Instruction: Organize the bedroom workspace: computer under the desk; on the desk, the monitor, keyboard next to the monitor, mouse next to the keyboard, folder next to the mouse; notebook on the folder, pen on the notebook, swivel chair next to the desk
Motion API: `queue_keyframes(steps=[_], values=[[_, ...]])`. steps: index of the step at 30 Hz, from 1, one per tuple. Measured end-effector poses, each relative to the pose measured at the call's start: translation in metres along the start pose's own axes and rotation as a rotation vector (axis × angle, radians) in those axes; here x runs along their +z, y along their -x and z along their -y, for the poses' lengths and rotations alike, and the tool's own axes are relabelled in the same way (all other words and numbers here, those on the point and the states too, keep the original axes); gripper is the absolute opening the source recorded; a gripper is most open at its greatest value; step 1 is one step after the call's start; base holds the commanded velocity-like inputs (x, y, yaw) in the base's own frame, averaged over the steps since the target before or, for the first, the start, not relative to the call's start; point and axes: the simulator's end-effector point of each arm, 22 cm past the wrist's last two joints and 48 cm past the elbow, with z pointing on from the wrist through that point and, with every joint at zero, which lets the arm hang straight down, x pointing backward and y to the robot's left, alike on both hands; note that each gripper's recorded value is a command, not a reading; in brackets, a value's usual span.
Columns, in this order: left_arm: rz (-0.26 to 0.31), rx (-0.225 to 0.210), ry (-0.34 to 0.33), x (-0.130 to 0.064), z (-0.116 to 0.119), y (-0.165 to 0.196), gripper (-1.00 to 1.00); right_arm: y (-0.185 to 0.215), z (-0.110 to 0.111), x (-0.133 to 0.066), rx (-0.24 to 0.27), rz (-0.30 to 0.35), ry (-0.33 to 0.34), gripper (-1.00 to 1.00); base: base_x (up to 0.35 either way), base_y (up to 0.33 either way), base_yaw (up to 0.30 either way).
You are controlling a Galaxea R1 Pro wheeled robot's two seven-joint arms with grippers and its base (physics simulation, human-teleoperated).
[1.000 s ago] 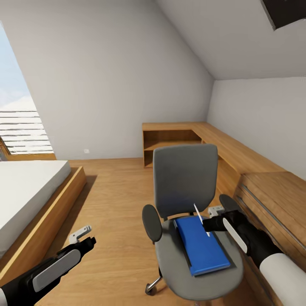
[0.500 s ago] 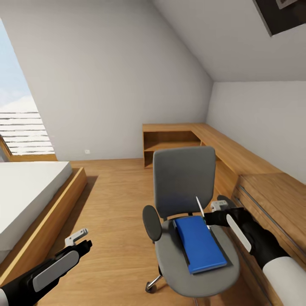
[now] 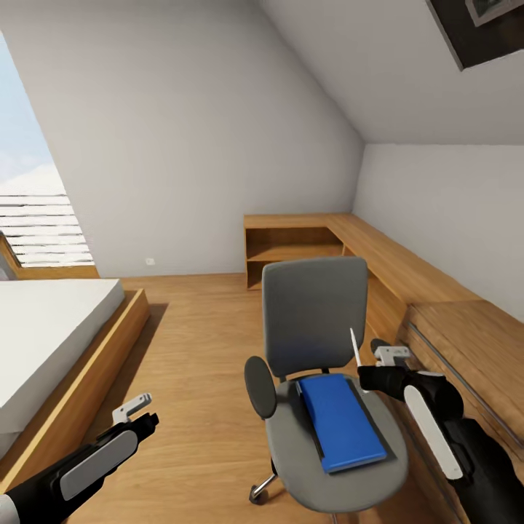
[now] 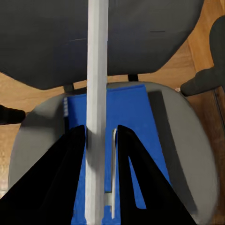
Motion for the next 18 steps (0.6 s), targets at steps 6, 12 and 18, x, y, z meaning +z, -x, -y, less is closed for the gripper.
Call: queue_keyframes(steps=[6,12,18], values=[[-0.001,0.0,-0.002,-0.008,0.002,0.005,1.0,0.013,0.017,-0.019,0.135,0.02,0.028,-1.0,0.0,0.0,0.0],[-0.002,0.0,-0.003,-0.016,0.003,0.011,1.0,0.021,0.017,-0.026,0.148,0.023,0.034,-1.0,0.0,0.0,0.0],[0.001,-0.001,-0.005,-0.024,0.005,0.017,1.0,0.027,0.009,-0.032,0.158,0.022,0.047,-1.0,0.0,0.0,0.0]])
